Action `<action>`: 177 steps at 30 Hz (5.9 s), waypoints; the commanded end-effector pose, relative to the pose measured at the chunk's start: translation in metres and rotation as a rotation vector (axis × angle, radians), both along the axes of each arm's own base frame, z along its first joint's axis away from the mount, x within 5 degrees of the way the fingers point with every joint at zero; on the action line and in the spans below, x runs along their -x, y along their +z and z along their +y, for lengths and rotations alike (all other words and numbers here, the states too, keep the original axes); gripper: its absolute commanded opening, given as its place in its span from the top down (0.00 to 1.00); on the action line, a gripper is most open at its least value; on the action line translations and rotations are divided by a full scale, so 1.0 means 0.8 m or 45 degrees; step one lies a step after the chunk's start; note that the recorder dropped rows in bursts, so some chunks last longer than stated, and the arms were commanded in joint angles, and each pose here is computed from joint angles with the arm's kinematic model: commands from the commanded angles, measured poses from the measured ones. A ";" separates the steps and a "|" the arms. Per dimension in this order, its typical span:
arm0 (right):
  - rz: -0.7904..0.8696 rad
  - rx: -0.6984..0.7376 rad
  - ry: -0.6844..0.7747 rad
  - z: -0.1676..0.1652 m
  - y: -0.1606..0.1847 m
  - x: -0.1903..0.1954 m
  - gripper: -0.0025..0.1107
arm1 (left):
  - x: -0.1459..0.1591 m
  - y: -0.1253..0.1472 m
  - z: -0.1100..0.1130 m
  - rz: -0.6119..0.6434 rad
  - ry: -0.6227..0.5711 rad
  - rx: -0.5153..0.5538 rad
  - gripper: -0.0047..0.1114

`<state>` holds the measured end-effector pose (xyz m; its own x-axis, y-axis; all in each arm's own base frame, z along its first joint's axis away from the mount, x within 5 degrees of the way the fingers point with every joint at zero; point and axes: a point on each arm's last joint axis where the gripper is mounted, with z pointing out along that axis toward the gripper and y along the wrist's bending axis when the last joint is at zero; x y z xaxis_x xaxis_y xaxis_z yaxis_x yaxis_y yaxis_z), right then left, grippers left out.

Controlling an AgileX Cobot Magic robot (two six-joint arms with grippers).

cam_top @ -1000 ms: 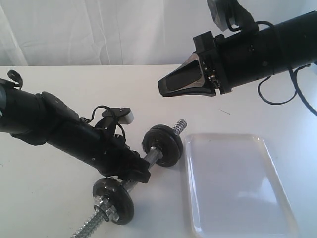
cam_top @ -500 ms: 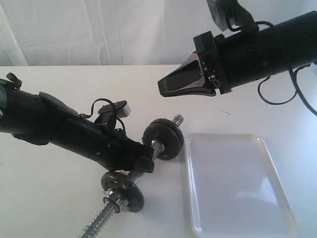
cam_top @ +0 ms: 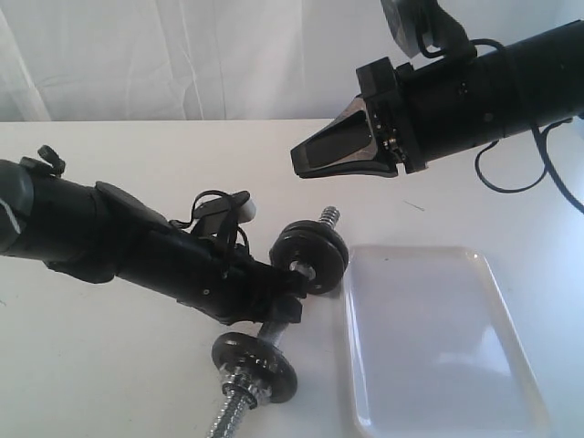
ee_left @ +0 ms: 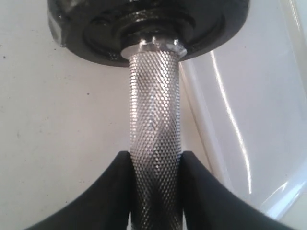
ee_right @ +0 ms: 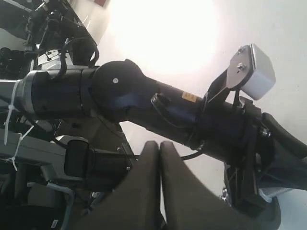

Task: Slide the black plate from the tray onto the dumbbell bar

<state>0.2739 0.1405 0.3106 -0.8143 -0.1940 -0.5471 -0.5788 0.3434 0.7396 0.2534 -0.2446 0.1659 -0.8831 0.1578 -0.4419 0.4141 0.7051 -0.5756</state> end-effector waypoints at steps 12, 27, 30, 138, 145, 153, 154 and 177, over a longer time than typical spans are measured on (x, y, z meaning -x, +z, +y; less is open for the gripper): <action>-0.002 -0.005 0.004 0.000 0.002 0.003 0.97 | 0.014 0.014 -0.002 0.136 0.318 0.139 0.96; -0.002 -0.005 0.004 0.000 0.002 0.003 0.97 | 0.022 0.013 -0.005 0.149 0.222 0.159 0.96; -0.002 -0.005 0.004 0.000 0.002 0.003 0.97 | 0.022 0.013 -0.005 0.149 0.222 0.159 0.96; 0.022 -0.006 -0.006 0.000 0.002 0.003 0.97 | 0.019 -0.008 -0.007 0.210 0.249 0.131 0.32; 0.022 -0.006 -0.006 0.000 0.002 0.003 0.97 | 0.019 -0.008 -0.008 0.210 0.247 0.132 0.32; 0.022 -0.006 -0.006 0.000 0.002 0.003 0.97 | 0.019 -0.008 -0.008 0.210 0.247 0.132 0.32; 0.022 -0.006 -0.006 0.000 0.002 0.003 0.97 | 0.019 -0.008 -0.008 0.208 0.245 0.131 0.32; 0.027 -0.006 -0.008 0.000 0.002 0.003 0.97 | 0.004 -0.005 0.014 0.220 0.183 0.166 0.32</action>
<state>0.2739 0.1405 0.3106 -0.8277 -0.1859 -0.5295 -0.5594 0.3479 0.7523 0.2480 -0.2371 0.1563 -0.9554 -0.0495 -0.2910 0.1765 0.6943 -0.6977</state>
